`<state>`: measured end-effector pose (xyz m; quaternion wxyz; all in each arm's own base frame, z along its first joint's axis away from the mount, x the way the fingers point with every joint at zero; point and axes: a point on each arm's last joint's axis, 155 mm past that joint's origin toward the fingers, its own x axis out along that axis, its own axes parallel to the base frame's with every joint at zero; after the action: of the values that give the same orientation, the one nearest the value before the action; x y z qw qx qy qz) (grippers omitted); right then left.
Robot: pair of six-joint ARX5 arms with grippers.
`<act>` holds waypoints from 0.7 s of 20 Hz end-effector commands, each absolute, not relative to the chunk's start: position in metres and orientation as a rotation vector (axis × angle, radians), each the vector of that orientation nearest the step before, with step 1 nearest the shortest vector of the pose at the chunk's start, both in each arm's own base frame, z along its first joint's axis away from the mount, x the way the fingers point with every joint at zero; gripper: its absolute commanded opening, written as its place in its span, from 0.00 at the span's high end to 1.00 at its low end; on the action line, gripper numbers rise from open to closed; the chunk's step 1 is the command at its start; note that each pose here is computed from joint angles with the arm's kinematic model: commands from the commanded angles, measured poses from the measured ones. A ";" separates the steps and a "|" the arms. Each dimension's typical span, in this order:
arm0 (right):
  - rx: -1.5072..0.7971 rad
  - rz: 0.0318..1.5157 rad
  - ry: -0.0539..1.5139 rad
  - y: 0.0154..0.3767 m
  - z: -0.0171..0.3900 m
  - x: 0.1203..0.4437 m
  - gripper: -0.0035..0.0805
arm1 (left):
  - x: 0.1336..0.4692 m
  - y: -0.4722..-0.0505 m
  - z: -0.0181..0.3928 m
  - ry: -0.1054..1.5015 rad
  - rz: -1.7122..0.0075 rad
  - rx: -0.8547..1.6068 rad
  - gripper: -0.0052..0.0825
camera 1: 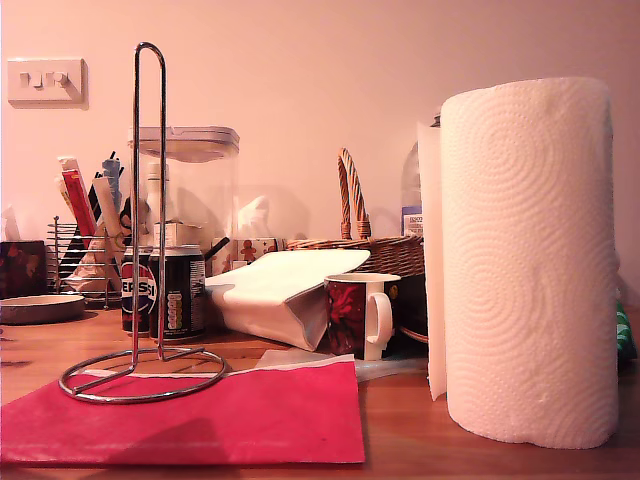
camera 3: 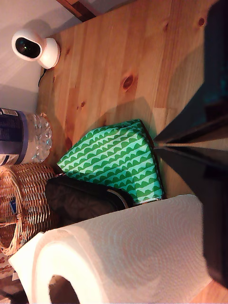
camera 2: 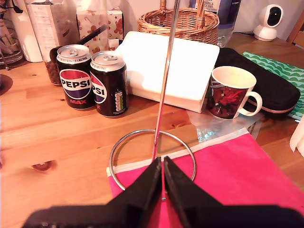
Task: Insert the paper towel roll into the metallic stand.
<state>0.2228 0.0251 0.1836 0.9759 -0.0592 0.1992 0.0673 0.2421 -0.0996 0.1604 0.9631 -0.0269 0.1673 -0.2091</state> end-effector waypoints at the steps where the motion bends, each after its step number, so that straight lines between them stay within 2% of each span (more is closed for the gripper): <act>1: -0.110 0.138 0.272 0.028 0.209 0.236 0.97 | 0.247 -0.109 0.191 0.200 -0.472 -0.071 0.96; 9: -0.110 0.140 0.267 0.028 0.211 0.236 0.97 | 0.246 -0.112 0.193 0.190 -0.490 -0.073 0.96; 14: -0.069 0.263 0.275 0.051 0.210 0.232 0.96 | 0.236 -0.131 0.217 0.122 -0.611 -0.047 0.96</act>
<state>0.2310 0.0488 0.2131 0.9827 -0.0375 0.1319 0.1241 0.2372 -0.1277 0.2090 0.9532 -0.0298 0.0707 -0.2925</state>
